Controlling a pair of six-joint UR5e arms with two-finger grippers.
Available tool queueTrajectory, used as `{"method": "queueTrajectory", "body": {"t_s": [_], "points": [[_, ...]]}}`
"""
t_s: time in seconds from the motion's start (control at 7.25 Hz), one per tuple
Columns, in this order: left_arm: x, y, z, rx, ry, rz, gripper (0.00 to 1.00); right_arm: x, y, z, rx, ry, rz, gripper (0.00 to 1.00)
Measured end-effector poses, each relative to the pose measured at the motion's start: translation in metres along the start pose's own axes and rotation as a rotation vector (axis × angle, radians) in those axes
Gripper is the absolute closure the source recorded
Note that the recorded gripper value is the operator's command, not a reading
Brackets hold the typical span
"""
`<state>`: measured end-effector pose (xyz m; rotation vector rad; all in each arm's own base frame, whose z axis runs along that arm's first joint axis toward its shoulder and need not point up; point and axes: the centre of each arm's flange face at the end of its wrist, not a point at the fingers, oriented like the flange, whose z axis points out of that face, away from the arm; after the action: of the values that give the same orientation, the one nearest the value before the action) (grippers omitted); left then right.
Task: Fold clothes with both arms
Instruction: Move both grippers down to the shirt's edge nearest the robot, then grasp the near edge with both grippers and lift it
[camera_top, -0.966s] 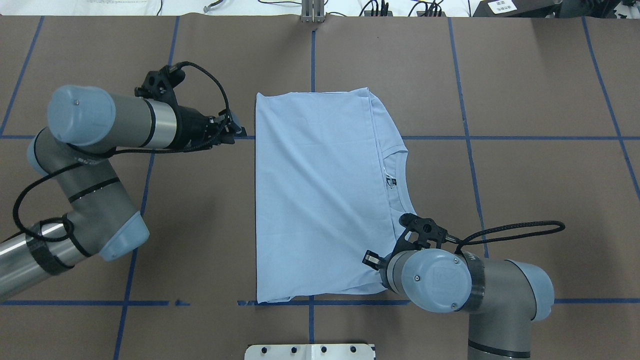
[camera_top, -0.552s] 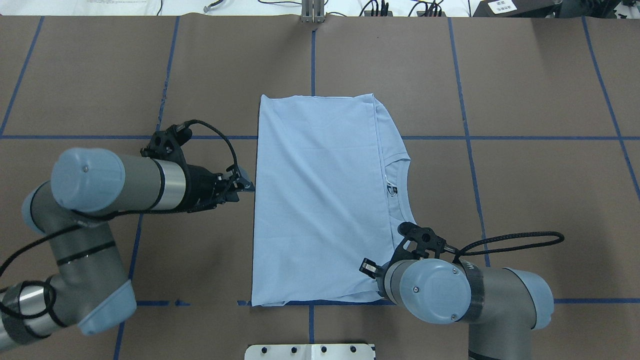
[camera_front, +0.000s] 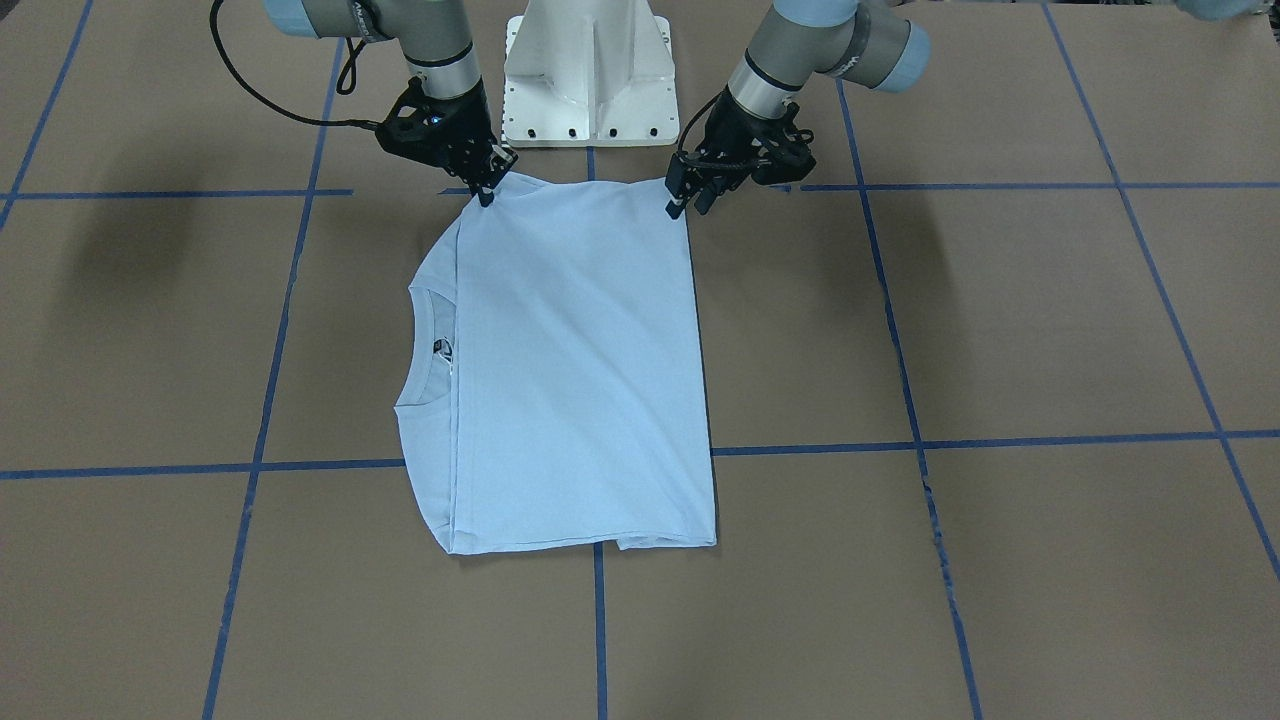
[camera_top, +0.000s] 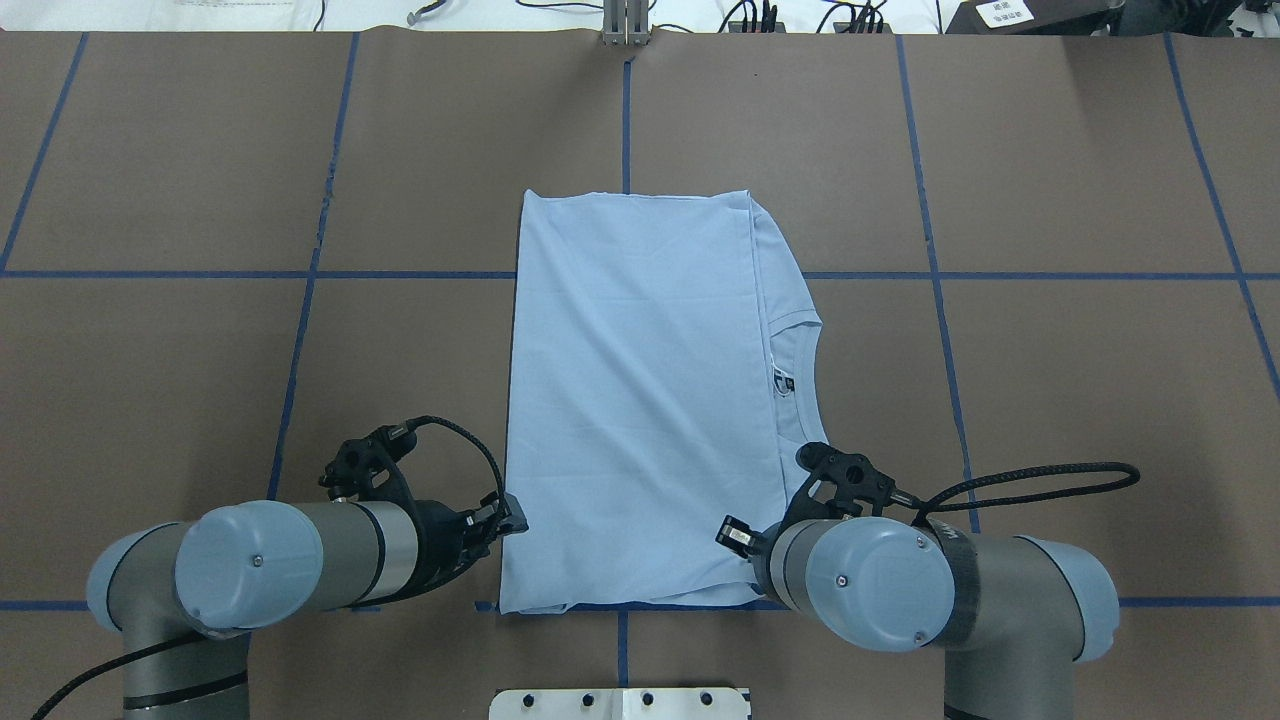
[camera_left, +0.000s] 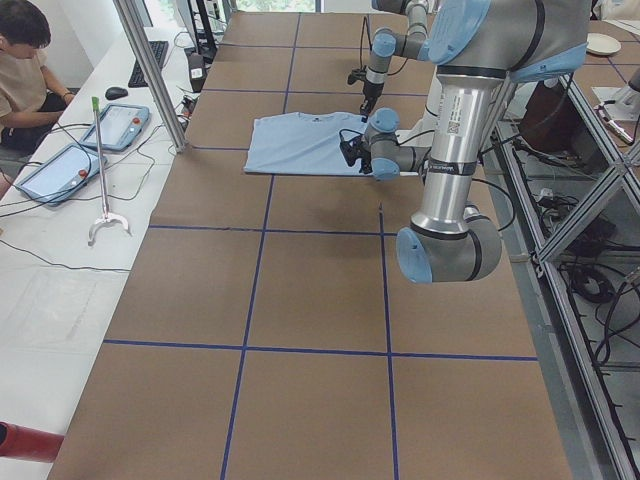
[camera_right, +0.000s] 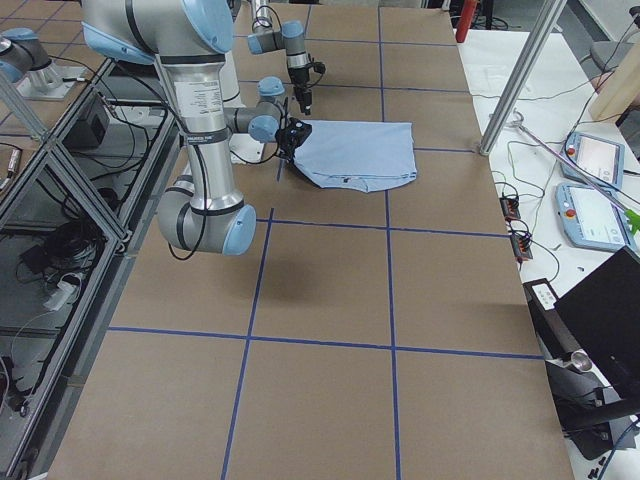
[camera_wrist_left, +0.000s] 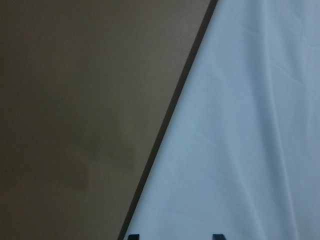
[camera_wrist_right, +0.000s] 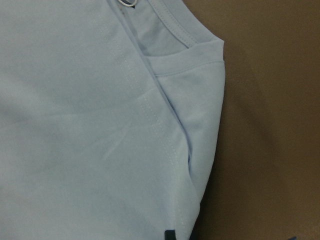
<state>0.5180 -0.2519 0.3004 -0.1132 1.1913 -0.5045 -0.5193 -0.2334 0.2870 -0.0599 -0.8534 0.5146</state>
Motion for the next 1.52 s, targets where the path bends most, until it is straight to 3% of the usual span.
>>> {"method": "queueTrajectory", "body": {"t_s": [0.55,0.69,0.83,0.97,1.52], "points": [[-0.016,0.036,0.013,-0.037,-0.065,-0.022,0.48,0.001,0.000,0.001,0.002,0.001,-0.001,1.00],[-0.018,0.041,0.015,-0.042,-0.072,-0.021,0.66,0.001,0.000,0.001,0.001,0.001,-0.001,1.00],[-0.019,0.044,0.015,-0.045,-0.076,-0.020,0.94,0.001,0.000,0.000,0.001,0.001,-0.001,1.00],[-0.020,0.045,0.016,-0.047,-0.078,-0.021,1.00,0.001,0.000,0.000,0.001,0.000,-0.002,1.00],[-0.012,0.051,0.005,-0.064,-0.056,-0.032,1.00,-0.001,0.001,-0.004,-0.004,-0.008,-0.001,1.00]]}}
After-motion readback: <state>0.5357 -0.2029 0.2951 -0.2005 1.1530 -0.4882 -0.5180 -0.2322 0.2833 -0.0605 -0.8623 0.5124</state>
